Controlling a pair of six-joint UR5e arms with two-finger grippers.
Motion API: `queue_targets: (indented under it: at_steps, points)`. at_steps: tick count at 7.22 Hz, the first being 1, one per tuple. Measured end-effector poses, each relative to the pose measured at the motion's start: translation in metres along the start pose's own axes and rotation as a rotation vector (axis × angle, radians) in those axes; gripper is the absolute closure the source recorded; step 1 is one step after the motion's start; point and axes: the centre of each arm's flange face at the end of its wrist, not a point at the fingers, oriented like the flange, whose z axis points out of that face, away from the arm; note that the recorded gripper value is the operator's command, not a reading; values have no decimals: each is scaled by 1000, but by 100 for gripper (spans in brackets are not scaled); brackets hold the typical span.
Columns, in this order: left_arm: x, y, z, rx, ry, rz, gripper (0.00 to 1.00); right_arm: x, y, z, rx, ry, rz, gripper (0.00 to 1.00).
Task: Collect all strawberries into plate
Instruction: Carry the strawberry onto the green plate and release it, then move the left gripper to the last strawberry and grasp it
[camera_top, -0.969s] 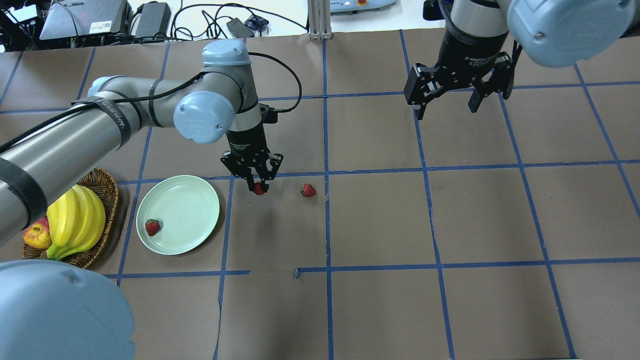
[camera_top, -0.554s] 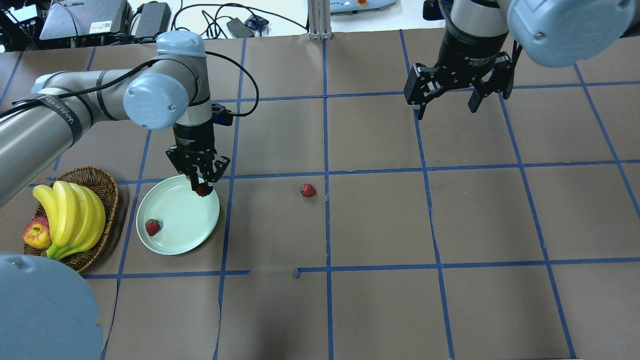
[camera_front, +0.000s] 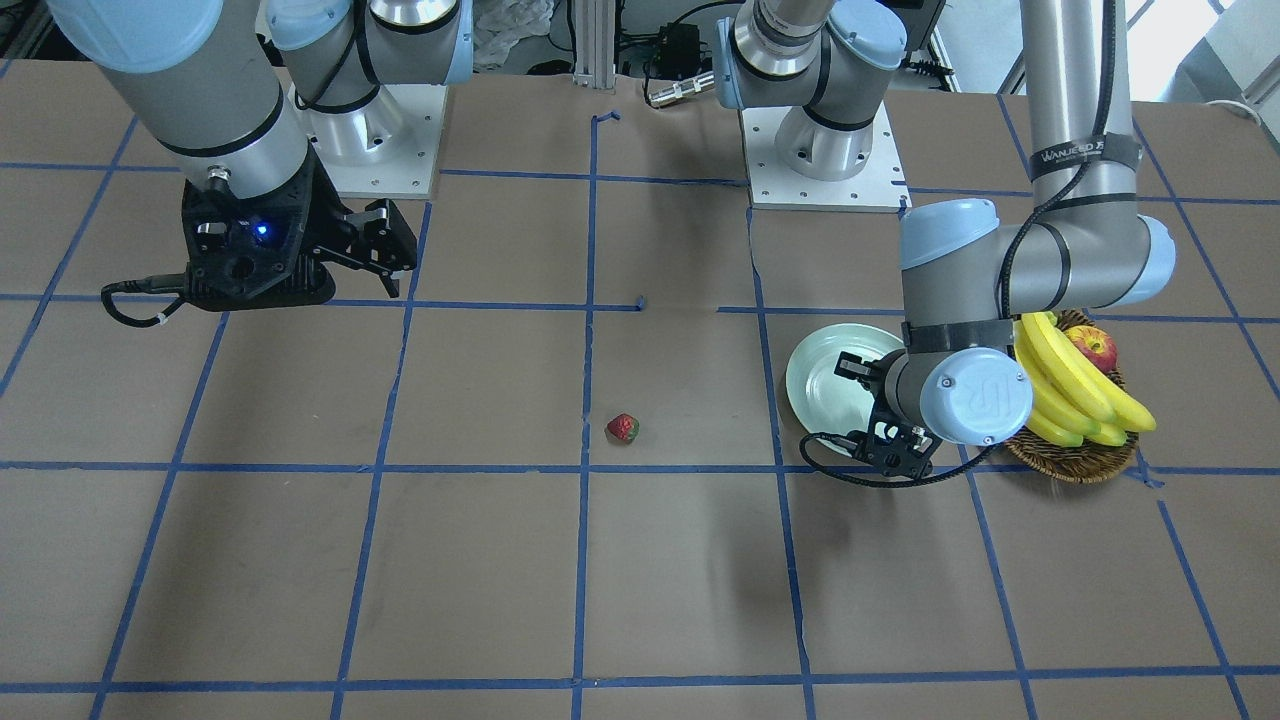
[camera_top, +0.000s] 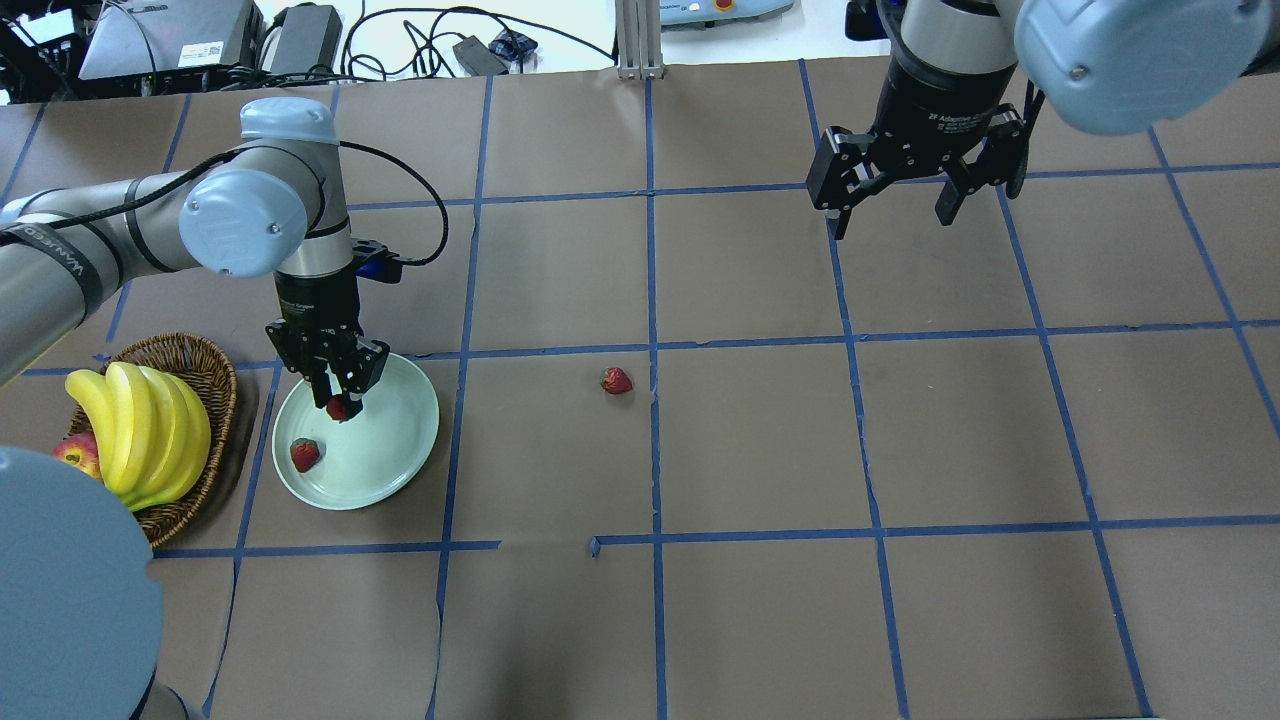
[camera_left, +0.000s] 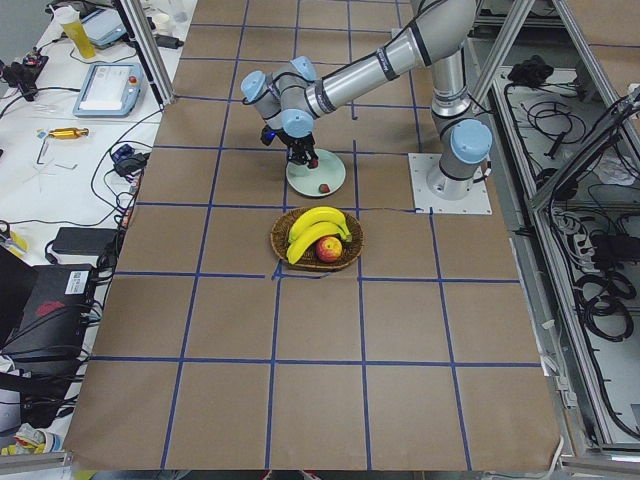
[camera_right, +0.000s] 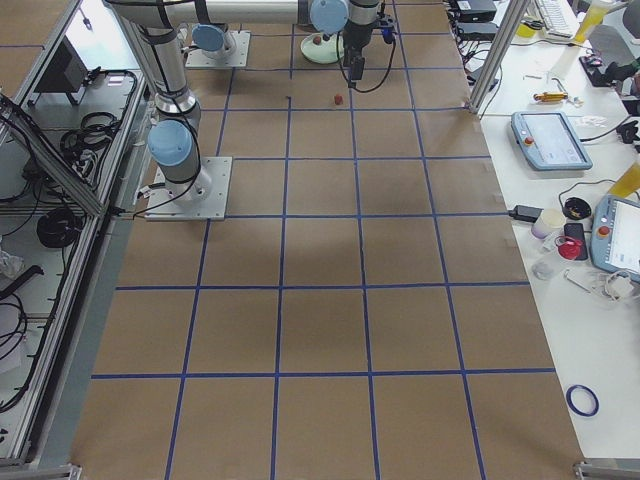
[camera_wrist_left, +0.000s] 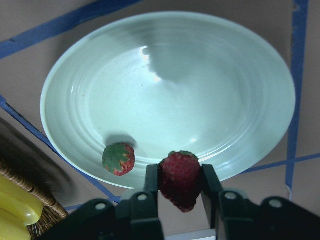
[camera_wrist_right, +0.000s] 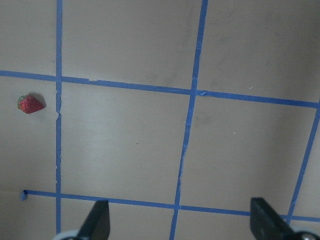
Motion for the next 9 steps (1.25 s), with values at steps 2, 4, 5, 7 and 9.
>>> queue_targets:
  at_steps: [2,4,5,7,9]
  points:
    - [2,1,-8,29,10,-12,0,0,0,0,0,2,0,0]
    - [20,-4,-31,120,89,-79,0,0,0,0,-1,2,0,0]
    - [42,-11,-43,166,131,-122,0,0,0,0,-1,3,0,0]
    - [101,-31,-56,252,229,-229,0,0,0,0,-2,4,0,0]
    - [157,-53,-51,279,348,-286,0,0,0,0,-2,4,0,0]
